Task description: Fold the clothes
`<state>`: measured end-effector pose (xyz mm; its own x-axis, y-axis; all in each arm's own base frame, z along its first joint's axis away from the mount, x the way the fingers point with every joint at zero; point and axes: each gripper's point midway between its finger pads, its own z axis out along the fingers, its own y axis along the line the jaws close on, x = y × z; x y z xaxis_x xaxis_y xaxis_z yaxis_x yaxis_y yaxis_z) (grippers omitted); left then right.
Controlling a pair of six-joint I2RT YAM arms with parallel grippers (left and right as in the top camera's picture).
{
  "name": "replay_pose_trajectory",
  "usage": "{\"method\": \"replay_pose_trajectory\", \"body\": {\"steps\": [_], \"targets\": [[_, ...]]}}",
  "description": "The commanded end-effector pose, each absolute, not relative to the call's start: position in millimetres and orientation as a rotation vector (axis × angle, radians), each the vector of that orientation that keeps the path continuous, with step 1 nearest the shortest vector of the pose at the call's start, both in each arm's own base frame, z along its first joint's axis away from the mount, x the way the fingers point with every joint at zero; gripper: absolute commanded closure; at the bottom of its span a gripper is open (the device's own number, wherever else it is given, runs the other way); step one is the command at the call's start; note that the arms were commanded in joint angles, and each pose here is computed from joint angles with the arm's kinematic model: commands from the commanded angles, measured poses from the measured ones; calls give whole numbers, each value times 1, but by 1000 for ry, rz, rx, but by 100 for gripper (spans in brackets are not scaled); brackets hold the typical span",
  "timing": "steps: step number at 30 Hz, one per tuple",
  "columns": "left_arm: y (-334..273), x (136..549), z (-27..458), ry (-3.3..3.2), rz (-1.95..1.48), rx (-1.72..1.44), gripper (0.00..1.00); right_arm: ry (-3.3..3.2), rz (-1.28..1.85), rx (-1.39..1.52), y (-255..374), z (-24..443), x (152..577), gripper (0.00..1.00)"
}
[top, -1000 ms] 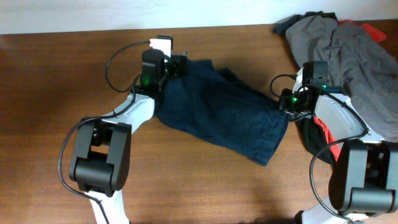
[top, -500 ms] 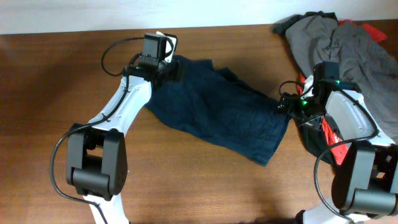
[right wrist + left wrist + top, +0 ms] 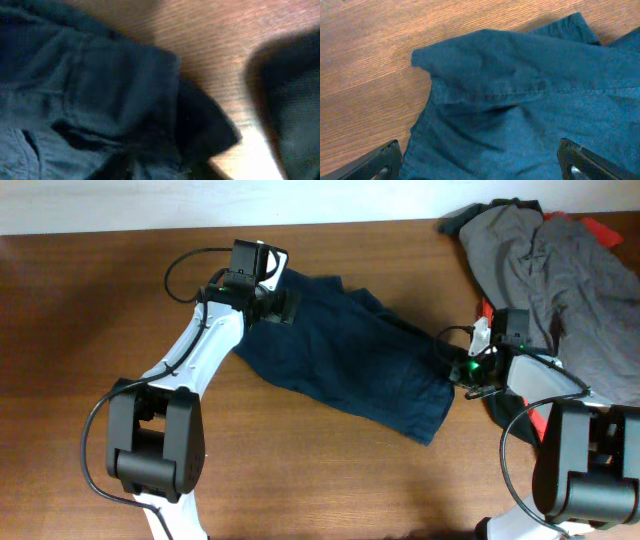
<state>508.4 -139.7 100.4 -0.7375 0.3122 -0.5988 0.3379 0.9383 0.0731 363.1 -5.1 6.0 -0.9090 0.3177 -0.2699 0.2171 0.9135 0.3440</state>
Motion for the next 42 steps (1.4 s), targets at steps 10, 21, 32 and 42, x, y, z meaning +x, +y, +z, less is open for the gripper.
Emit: {"method": "replay_pose_trajectory", "body": {"steps": [10, 21, 32, 42], "targets": [[-139, 503, 110, 2455, -50, 492, 1, 2399, 179, -112, -22, 21, 447, 96], [-152, 496, 99, 2476, -143, 536, 1, 2397, 382, -249, 3, 51, 468, 93], [-109, 496, 65, 2583, -71, 492, 7, 2631, 489, -140, 5, 103, 451, 4], [-83, 483, 44, 2679, -312, 423, 100, 2723, 572, -69, 12, 95, 429, 93]]}}
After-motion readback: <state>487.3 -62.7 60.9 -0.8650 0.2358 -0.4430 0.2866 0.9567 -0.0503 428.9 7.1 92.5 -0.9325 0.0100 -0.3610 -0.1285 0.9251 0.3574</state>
